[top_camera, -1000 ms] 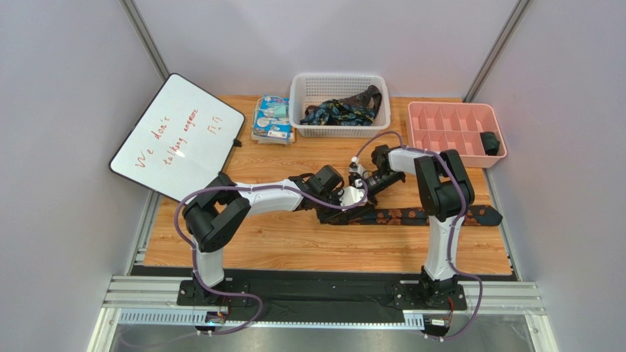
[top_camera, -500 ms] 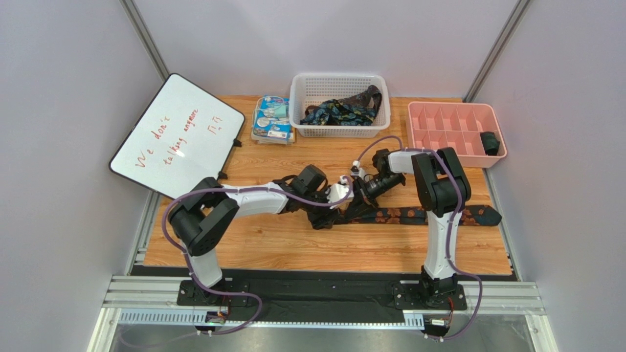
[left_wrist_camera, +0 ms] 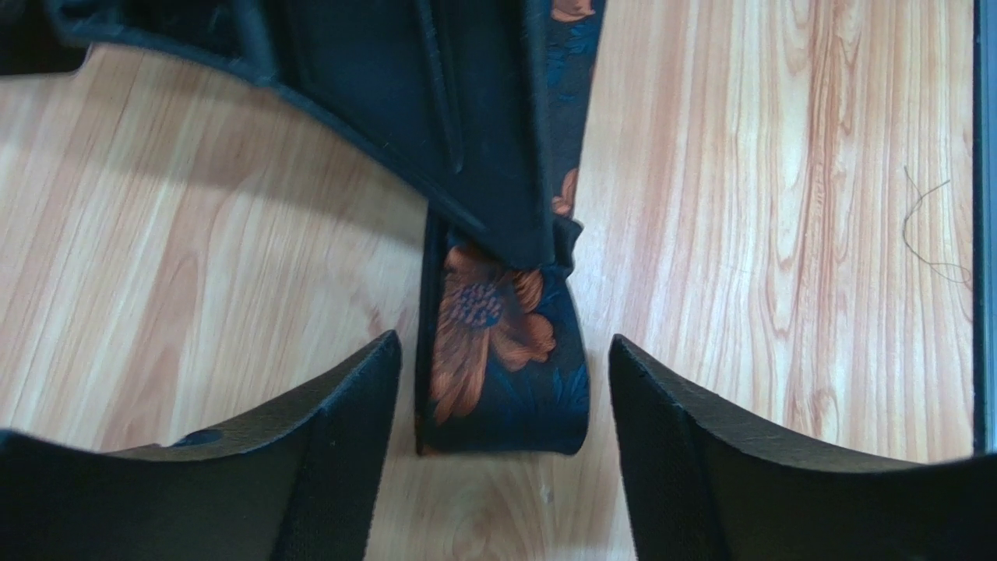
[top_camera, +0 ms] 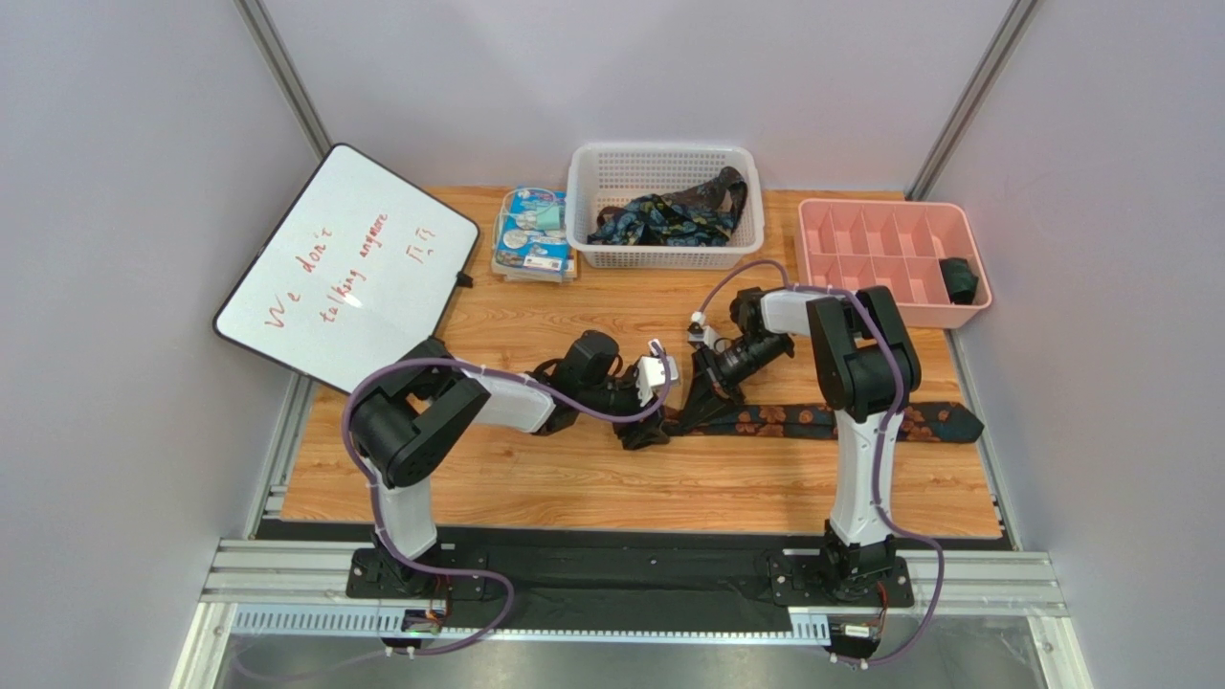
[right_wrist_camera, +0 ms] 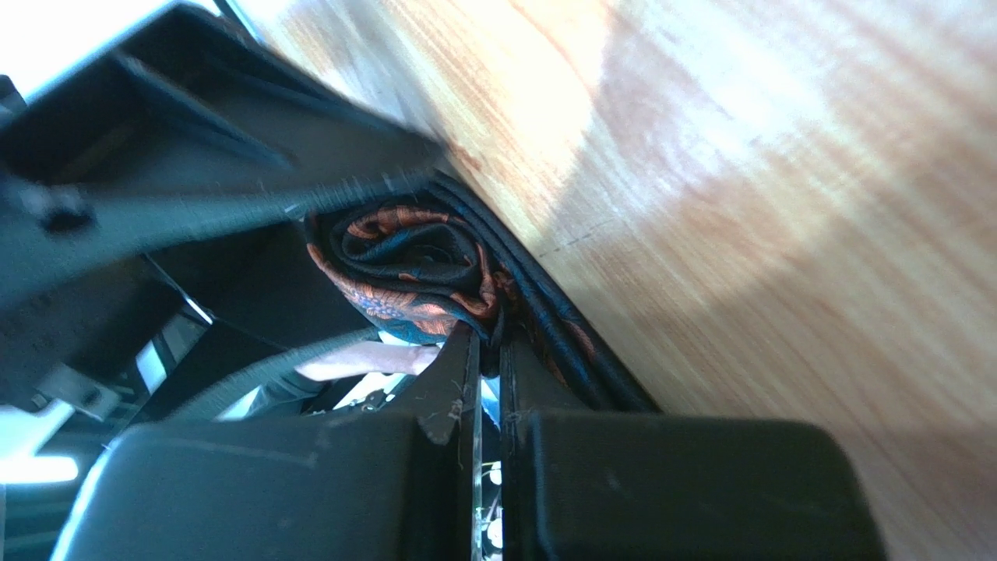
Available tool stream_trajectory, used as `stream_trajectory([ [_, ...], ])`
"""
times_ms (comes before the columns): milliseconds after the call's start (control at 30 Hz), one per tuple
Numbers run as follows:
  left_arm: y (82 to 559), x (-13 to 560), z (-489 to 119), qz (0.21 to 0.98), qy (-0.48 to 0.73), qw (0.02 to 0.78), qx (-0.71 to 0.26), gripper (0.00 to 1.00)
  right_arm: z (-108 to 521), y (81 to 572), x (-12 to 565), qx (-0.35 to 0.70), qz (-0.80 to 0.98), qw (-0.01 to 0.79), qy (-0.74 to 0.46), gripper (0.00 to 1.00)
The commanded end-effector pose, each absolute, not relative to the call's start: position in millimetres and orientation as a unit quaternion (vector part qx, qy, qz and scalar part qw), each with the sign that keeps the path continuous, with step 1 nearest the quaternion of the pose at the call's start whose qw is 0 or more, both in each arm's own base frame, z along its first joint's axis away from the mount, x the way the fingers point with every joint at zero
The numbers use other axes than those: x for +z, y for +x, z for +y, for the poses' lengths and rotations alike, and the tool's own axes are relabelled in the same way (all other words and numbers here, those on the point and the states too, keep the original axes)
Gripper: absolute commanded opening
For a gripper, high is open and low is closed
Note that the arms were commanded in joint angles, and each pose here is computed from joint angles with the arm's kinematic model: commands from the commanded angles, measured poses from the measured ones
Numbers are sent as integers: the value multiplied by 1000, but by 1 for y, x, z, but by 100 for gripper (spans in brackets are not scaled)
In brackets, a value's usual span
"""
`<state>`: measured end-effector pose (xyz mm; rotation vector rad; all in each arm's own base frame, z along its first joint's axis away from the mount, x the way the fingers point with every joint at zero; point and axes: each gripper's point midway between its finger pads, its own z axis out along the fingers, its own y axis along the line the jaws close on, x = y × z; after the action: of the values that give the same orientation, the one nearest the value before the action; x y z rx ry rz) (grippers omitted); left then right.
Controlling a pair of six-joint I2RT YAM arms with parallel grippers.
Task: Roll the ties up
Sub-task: Roll the tie at the center of the board.
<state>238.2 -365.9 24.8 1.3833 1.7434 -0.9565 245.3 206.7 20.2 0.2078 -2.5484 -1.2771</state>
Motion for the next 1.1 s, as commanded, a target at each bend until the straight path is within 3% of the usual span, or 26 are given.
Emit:
stream_trajectory([
  [0,232,38,-391,618,562,384,-392,68,160,230,-49,-264,-945,192,37,0],
  [267,232,54,-395,624,565,384,-379,47,163,226,-58,-227,-952,199,51,0],
  [333,230,62,-395,632,552,379,-390,48,165,224,-60,-225,-952,201,53,0],
  [467,224,49,-379,671,517,359,-391,65,163,224,-61,-230,-951,203,47,0],
  [633,212,37,-363,675,497,372,-399,69,164,222,-60,-239,-948,205,47,0],
  [900,226,24,-376,659,508,401,-383,68,177,211,-64,-260,-937,227,61,0],
  [1067,226,17,-375,655,518,399,-377,55,177,210,-65,-261,-935,233,60,0],
])
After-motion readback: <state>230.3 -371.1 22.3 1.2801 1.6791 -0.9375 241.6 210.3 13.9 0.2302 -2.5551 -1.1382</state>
